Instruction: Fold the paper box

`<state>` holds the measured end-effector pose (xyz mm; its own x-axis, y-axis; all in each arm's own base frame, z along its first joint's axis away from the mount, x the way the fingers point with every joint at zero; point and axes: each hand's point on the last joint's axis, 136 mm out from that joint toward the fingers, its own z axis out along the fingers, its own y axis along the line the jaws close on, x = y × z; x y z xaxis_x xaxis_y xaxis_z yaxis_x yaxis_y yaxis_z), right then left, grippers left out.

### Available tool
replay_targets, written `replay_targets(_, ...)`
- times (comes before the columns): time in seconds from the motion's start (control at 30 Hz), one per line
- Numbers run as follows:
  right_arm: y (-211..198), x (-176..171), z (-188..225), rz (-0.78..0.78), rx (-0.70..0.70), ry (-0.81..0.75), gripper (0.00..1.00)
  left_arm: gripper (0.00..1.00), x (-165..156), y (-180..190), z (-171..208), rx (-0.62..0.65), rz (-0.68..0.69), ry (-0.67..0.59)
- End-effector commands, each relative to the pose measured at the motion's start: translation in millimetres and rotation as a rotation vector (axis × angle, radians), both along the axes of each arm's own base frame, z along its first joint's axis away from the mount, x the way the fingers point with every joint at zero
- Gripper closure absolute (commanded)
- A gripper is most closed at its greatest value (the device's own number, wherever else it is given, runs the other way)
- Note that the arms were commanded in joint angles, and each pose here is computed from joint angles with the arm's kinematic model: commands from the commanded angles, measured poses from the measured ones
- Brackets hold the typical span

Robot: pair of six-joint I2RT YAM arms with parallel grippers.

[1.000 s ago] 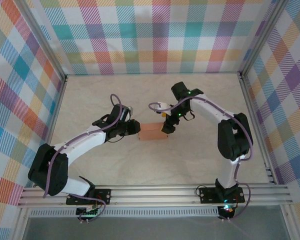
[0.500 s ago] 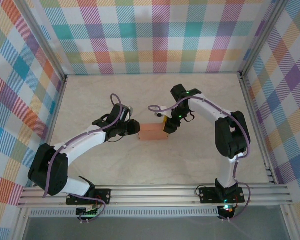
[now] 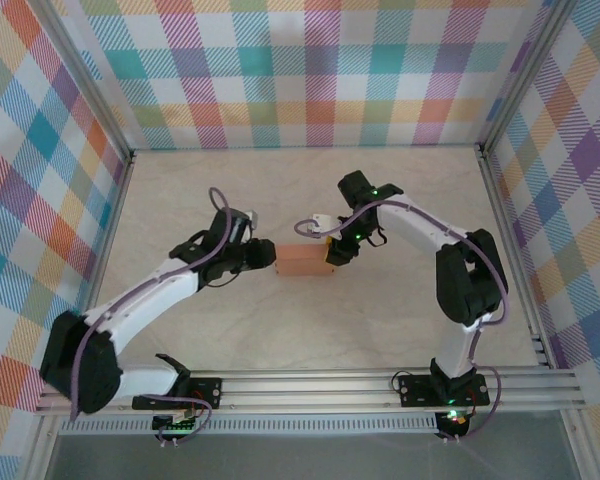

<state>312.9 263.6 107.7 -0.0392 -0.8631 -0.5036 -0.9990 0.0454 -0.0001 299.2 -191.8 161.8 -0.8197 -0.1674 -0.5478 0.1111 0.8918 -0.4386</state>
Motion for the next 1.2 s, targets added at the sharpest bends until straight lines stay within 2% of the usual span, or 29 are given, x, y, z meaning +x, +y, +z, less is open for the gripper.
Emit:
replay_targets(0.0,8.0,28.8,18.1,-0.051,0.024,-0.211,0.55,0.54,-4.6,29.4,18.4,0.053,0.078,-0.077)
replay_targets(0.13,24.6,51.5,22.7,-0.055,0.028,-0.439,0.59,0.54,-8.9,50.1,17.4,0.07,0.12,-0.095)
replay_targets(0.2,33.0,57.8,18.6,-0.051,0.01,-0.525,0.58,0.54,-9.8,54.8,12.8,0.064,0.128,-0.083)
replay_targets(0.47,50.2,83.3,-2.9,-0.074,-0.069,-0.919,0.56,0.54,-11.4,53.0,-1.1,0.023,0.13,-0.062)
replay_targets(0.53,48.2,82.9,-11.5,-0.068,-0.091,-0.953,0.56,0.54,-12.9,54.9,-1.6,0.029,0.131,-0.063)
replay_targets(0.6,45.1,78.0,-20.8,-0.061,-0.11,-0.93,0.51,0.54,-14.6,57.4,-1.5,0.035,0.136,-0.068)
replay_targets(0.67,44.7,73.4,-23.7,-0.074,-0.092,-0.905,0.39,0.54,-15.8,58.6,-2.4,0.033,0.139,-0.071)
replay_targets(0.73,44.4,70.9,-21.8,-0.089,-0.075,-0.891,0.32,0.54,-16.1,58.0,-4.3,0.026,0.137,-0.07)
replay_targets(0.8,45.4,68.2,-18.3,-0.101,-0.048,-0.874,0.2,0.54,-16.2,56.6,-6.1,0.016,0.137,-0.067)
replay_targets(0.87,47.1,64.3,-11.4,-0.127,-0.007,-0.845,0.01,0.53,-15.8,56.8,-8.0,0.013,0.139,-0.067)
replay_targets(1.0,45.3,48.0,3.7,-0.183,0.114,-0.712,0.0,0.5,-14.2,63.1,-9.3,0.04,0.155,-0.085)
replay_targets(1.17,19.3,43.4,50.0,-0.403,0.334,-0.551,0.0,0.39,-10.7,76.7,2.0,0.111,0.156,-0.2)
